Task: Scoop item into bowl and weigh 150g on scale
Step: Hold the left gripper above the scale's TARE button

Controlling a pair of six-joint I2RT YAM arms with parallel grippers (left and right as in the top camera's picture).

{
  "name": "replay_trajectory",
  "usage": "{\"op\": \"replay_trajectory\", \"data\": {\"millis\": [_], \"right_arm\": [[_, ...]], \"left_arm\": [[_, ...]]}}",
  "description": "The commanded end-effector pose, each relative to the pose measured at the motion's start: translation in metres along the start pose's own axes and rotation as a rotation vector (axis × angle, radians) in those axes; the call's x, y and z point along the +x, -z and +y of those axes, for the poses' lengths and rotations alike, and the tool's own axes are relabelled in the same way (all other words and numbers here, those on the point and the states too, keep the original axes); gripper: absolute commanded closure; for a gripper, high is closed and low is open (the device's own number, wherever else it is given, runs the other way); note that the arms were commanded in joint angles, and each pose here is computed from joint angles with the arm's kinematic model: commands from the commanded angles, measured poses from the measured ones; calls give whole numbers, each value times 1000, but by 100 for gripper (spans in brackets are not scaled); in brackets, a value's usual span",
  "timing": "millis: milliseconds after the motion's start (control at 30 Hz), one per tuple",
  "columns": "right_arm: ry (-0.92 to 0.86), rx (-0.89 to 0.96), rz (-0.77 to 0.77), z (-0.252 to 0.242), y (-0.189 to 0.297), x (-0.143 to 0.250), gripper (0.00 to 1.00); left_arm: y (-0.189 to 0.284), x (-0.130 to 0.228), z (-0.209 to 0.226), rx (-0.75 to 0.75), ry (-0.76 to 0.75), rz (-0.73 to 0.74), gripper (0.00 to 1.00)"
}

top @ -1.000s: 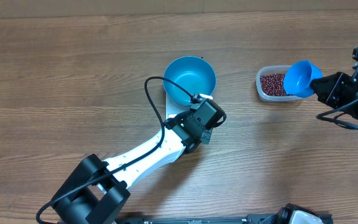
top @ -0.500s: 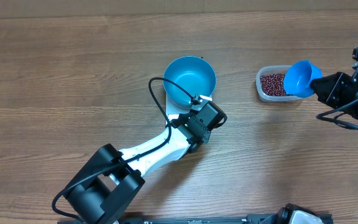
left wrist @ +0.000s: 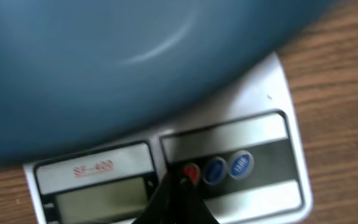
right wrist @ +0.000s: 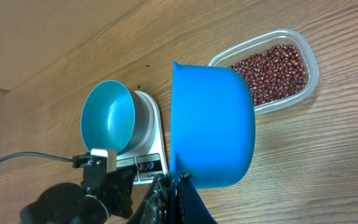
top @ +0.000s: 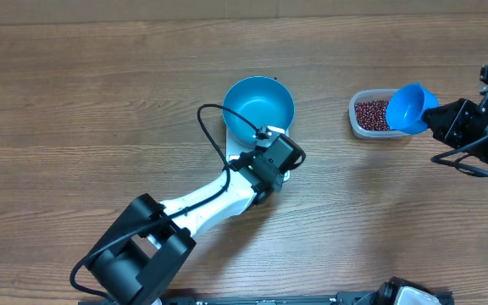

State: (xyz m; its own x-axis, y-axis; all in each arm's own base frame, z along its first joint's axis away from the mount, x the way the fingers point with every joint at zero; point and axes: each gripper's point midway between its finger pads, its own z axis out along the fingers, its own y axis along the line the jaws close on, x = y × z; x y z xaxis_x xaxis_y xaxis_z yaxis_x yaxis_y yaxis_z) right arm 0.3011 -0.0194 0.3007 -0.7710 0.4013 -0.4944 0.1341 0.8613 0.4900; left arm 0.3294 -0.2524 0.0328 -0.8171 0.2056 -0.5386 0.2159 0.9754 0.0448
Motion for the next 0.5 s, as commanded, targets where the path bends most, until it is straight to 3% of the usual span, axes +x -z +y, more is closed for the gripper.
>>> {"op": "replay_trajectory", "data": {"millis": [0, 467], "right_arm": [[22, 2, -31, 3, 7, -6, 96], [15, 3, -18, 3, 7, -3, 96]], "left_arm": [[-9, 5, 4, -9, 29, 15, 96], [-9, 1, -1, 10, 11, -1, 96]]}}
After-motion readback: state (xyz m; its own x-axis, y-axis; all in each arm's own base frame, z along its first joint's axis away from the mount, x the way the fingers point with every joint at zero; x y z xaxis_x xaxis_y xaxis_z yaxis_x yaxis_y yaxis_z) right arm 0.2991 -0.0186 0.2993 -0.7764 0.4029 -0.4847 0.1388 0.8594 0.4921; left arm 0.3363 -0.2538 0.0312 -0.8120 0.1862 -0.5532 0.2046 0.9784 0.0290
